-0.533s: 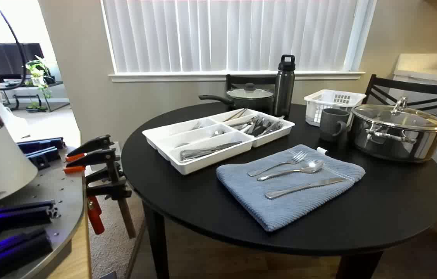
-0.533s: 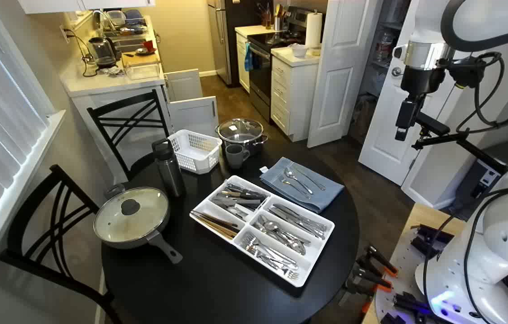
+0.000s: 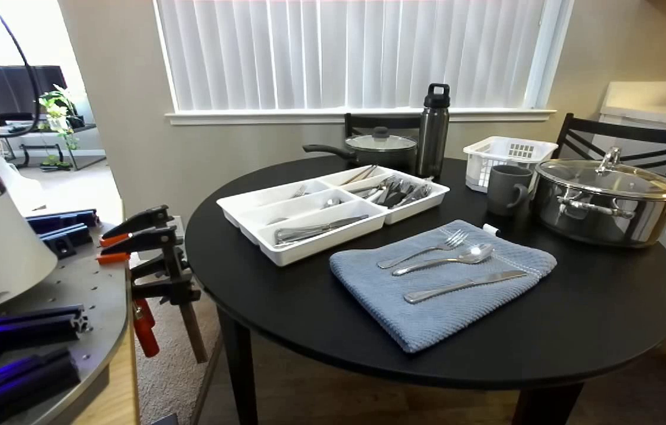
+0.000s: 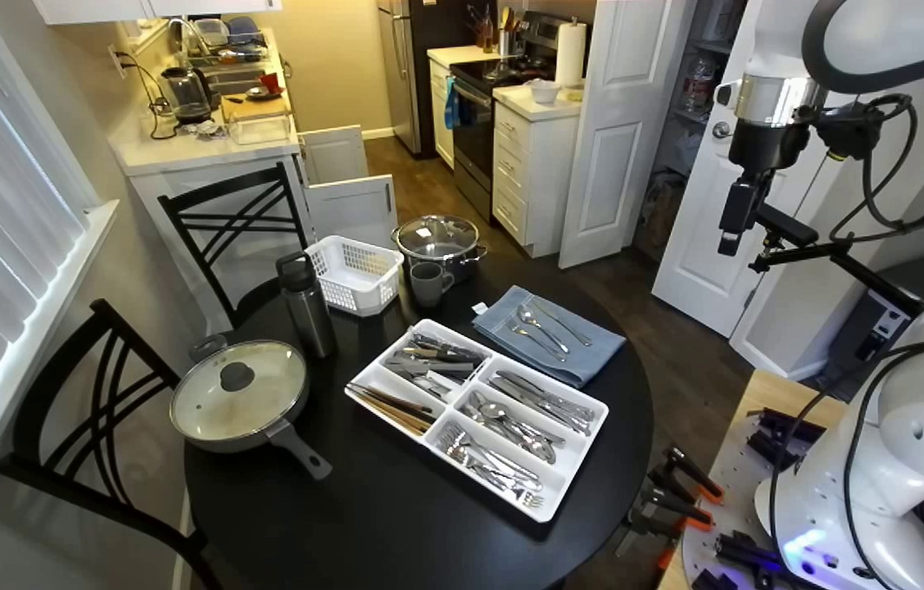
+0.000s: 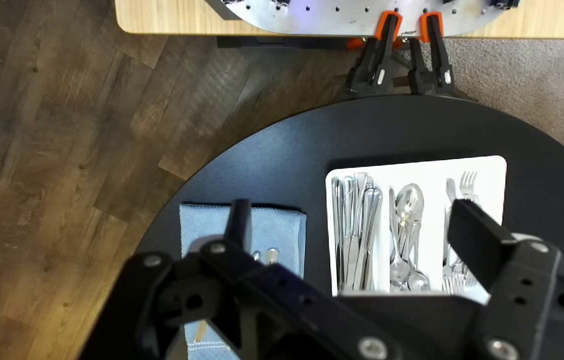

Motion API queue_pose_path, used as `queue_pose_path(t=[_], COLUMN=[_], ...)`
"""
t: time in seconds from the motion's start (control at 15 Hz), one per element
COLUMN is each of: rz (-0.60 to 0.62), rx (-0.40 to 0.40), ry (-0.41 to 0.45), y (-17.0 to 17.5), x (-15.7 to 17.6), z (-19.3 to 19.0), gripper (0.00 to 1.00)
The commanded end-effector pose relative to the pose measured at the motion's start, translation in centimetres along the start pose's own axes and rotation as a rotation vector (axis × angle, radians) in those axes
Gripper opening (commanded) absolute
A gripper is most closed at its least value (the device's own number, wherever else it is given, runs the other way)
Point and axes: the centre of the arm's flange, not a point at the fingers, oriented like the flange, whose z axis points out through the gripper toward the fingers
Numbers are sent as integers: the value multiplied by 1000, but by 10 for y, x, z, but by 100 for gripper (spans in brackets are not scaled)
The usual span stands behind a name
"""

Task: Put the cutlery in the tray

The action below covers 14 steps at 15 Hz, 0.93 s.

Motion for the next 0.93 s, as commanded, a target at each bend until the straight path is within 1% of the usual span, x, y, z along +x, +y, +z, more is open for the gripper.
queue_pose_path(t=[0.0, 0.13, 0.2, 0.27, 0.47, 0.6, 0.73, 0.87], rz=[-18, -14, -16, -16, -12, -17, -21, -21], rx=[0, 2, 15, 27, 50, 48, 39, 35], ry=[95, 158, 155, 156, 111, 86, 68, 52], y=[21, 37, 45, 50, 55, 58, 61, 67], x=[31, 60, 79, 90, 120, 139, 154, 171], z=[22, 43, 65, 79, 135, 160, 178, 186], gripper=[100, 100, 100, 100, 100, 100, 100, 100])
